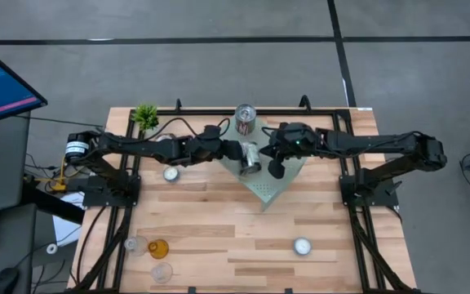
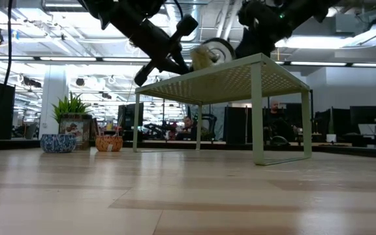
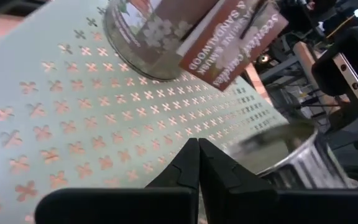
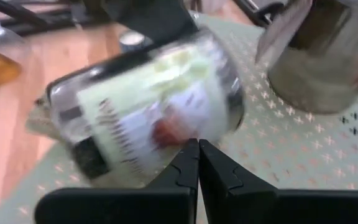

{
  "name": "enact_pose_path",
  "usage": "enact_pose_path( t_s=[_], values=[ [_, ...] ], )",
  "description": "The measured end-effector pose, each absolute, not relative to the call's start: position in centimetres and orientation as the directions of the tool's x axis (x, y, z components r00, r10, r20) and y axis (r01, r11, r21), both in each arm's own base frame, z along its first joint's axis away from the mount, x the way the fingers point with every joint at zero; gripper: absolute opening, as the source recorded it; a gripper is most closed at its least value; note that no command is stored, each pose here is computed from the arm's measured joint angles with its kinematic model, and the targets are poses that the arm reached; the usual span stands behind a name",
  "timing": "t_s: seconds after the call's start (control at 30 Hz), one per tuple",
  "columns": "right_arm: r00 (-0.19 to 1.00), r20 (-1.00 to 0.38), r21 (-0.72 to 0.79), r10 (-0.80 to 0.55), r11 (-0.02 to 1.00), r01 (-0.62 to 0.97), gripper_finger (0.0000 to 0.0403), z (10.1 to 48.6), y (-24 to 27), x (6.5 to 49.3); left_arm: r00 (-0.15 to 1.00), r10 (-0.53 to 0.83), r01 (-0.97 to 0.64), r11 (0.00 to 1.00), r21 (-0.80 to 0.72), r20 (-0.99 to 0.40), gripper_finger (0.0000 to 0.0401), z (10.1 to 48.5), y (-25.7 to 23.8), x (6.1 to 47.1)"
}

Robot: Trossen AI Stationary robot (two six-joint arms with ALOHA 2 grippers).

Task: Stock candles on shelf
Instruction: Put the bottom silver scented candle on the shelf

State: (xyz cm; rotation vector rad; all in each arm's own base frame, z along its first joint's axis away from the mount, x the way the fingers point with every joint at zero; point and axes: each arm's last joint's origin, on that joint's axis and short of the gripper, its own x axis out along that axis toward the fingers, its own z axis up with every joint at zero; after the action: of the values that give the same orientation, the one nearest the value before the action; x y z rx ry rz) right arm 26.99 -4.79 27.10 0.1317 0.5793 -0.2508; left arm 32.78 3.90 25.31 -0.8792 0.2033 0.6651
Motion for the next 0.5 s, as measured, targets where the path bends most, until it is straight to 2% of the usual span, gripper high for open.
enact_pose_path(
  t_s=[0.27, 0.4, 0.5],
  values=[
    [0.816, -0.529, 0.001, -0.232, 0.962, 0.273, 0.0, 28.9, -4.5, 26.6, 0.793, 0.445, -0.6, 0.452, -0.66, -0.416, 0.0001, 25.4, 3.9, 32.9],
    [0.841, -0.489, -0.18, -0.233, 0.97, 0.164, 0.0001, 33.6, -3.3, 25.2, 0.795, 0.444, -0.598, 0.459, -0.656, -0.414, 0.0001, 25.5, 3.9, 32.9],
    [0.821, -0.522, -0.308, -0.229, 0.949, 0.069, 0.0017, 36.1, -2.9, 25.0, 0.799, 0.444, -0.594, 0.472, -0.652, -0.406, 0.0001, 25.5, 3.9, 32.9]
  ],
)
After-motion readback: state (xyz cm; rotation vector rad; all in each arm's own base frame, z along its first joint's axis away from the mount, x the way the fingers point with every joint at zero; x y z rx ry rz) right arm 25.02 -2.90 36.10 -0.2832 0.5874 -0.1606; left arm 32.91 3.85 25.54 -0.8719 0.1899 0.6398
